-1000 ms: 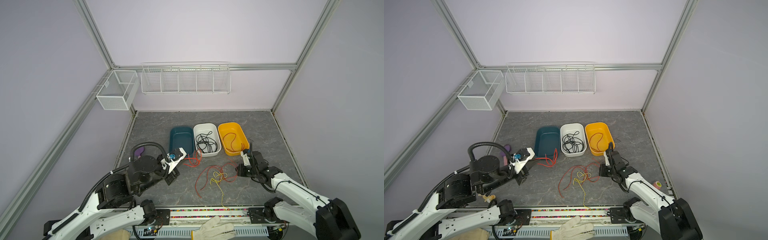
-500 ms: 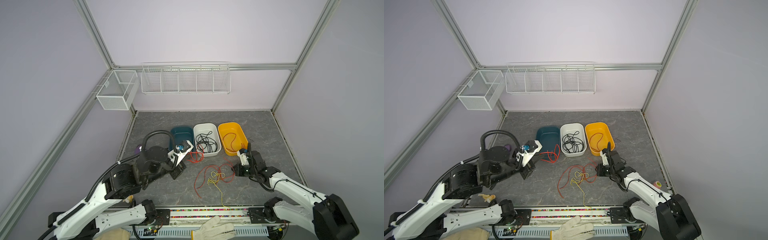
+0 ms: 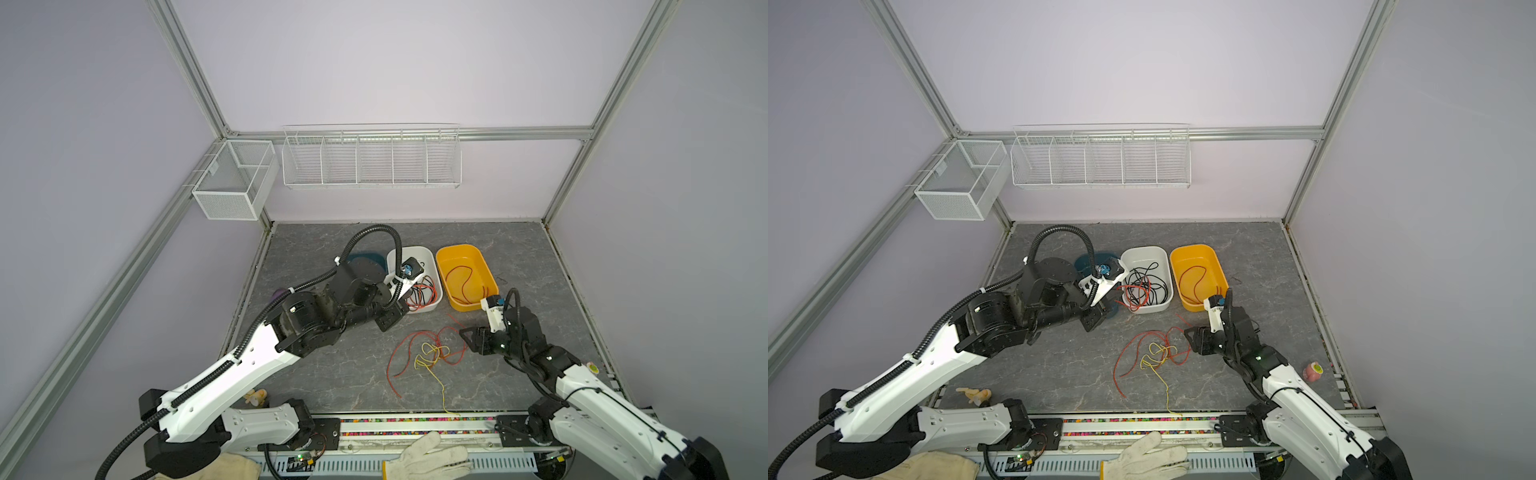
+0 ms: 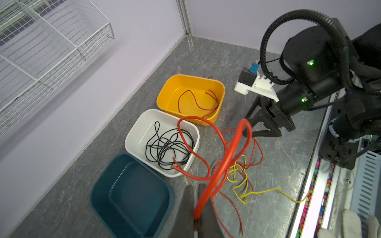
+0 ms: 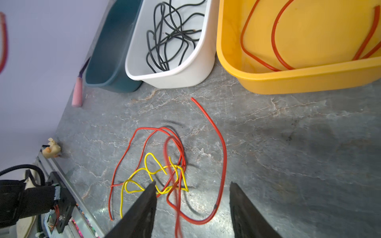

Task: Untangle the cables
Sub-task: 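Carry the red wire held in the left gripper over to the yellow tub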

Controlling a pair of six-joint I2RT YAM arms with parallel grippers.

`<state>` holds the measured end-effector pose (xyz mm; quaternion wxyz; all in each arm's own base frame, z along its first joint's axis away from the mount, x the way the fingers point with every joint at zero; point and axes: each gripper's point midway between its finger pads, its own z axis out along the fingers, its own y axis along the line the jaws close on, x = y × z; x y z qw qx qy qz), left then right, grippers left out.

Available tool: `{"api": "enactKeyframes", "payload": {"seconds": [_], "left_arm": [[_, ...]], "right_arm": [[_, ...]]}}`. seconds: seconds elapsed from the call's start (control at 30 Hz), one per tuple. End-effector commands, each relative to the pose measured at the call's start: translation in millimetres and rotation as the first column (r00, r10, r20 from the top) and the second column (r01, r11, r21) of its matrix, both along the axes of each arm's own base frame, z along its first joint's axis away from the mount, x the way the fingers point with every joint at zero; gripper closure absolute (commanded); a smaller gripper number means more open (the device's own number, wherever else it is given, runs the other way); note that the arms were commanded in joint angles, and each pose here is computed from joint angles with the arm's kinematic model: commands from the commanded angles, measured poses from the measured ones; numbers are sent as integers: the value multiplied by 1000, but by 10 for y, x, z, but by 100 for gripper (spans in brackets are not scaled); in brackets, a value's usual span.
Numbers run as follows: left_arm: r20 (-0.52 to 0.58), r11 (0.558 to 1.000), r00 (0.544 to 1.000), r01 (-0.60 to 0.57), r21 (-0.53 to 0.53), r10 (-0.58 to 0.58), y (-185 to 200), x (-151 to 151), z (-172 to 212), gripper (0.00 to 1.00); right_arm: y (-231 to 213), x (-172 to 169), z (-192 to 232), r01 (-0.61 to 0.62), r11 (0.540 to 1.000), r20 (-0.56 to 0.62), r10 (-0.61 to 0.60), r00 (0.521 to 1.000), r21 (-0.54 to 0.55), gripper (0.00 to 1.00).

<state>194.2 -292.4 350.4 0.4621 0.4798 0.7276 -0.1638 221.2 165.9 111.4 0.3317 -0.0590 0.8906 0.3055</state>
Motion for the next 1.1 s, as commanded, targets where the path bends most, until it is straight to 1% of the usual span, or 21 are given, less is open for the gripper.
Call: {"api": "enactKeyframes", "payload": {"seconds": [0.0,0.23,0.43,0.63,0.8,1.07], "left_arm": [[3,998,999,53,-24,-53,-154,34,85,100],[-13,996,996,86,-26,-86,-458,208,51,100],[-29,993,993,115,-23,-116,-745,373,-11,100],[-52,991,990,130,-13,-131,-1007,564,-105,100],[-69,991,989,134,0,-134,-1176,712,-204,100],[-113,993,987,114,16,-112,-1394,1027,-446,100]], "right_arm": [[-48,-74,-50,7,1000,0,-7,1000,-10,37],[-7,-123,157,-21,998,82,16,996,59,29],[59,-215,374,-79,988,176,54,983,136,27],[75,-288,519,-110,979,244,66,968,170,26],[30,-280,521,-86,984,251,45,967,157,26],[-147,-257,557,3,991,279,-42,959,137,25]]}}
